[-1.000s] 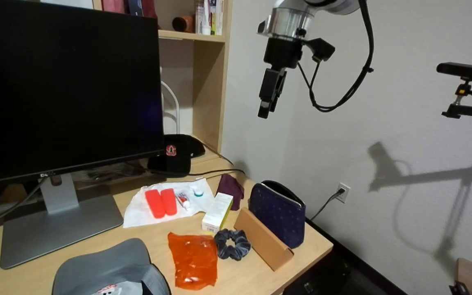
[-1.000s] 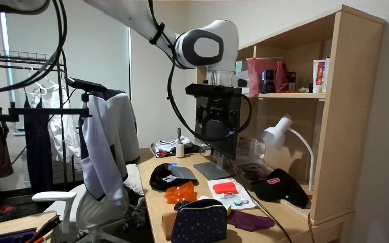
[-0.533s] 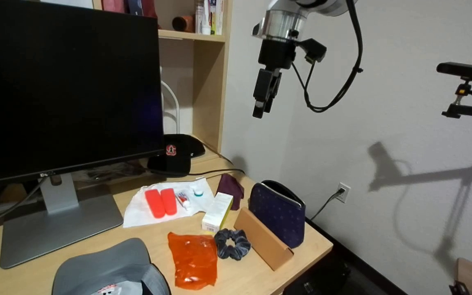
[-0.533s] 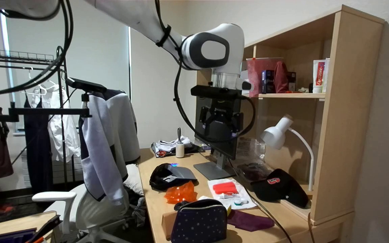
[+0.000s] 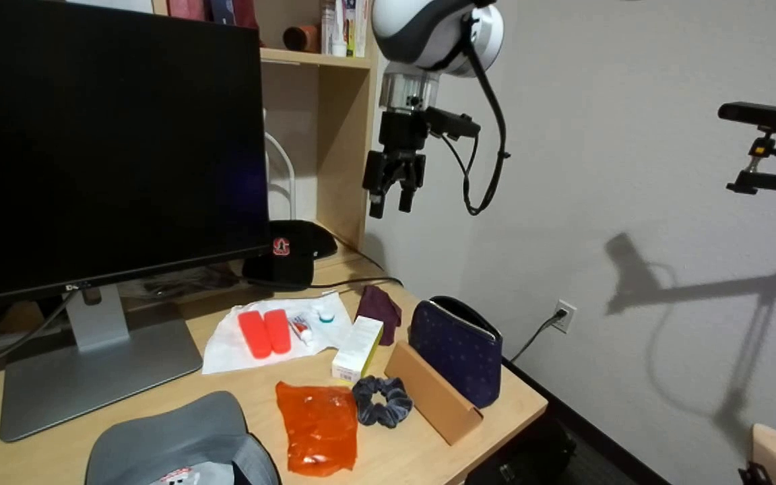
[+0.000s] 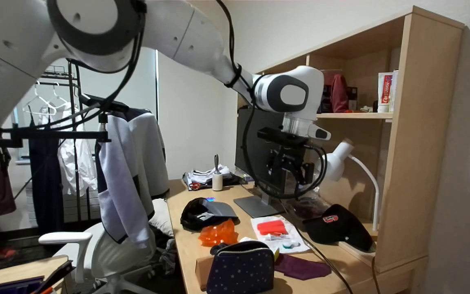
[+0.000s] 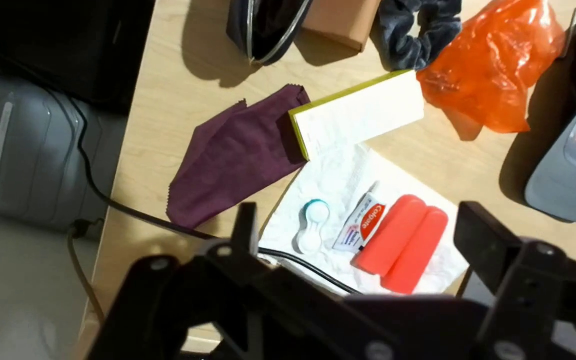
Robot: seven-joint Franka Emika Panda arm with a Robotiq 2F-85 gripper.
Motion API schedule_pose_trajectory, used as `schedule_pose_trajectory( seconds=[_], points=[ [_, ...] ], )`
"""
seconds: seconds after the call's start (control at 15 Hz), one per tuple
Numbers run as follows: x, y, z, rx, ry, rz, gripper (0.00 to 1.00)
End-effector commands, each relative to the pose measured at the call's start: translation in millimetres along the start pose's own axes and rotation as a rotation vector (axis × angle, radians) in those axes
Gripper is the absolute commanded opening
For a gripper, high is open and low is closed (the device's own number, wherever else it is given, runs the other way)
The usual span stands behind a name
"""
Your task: Put the white object in the blue purse
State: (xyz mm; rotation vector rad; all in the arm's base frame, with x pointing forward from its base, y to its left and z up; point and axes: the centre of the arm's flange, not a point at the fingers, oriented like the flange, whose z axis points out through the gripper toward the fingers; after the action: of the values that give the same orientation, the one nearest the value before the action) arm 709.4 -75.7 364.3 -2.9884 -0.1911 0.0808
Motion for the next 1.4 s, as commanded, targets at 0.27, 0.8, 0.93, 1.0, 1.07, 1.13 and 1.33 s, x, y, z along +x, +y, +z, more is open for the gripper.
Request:
schedule_pose_trajectory(
  seconds=[0.27,0.8,0.93,1.0,1.07,1.13,1.33],
  points=[
    [81.0,2.2,55.8,0.044,-0.143,0.030,1.00],
    [47.9,-4.4,70.2,0.048,-0.128,0.028,1.00],
    [65.9,-0.8,82.7,0.049,-0.157,0.024,1.00],
    [71.9,-0.6,88.6,0.053,-0.158,0.022,1.00],
    [80.0,-0.5,97.6,0.038,-0.166,0.033,1.00],
    [85.3,0.3,104.8,0.031,-0.174,0.034,1.00],
    [97.2,-1.3,127.0,0.012,-0.191,0.024,1.00]
  ],
)
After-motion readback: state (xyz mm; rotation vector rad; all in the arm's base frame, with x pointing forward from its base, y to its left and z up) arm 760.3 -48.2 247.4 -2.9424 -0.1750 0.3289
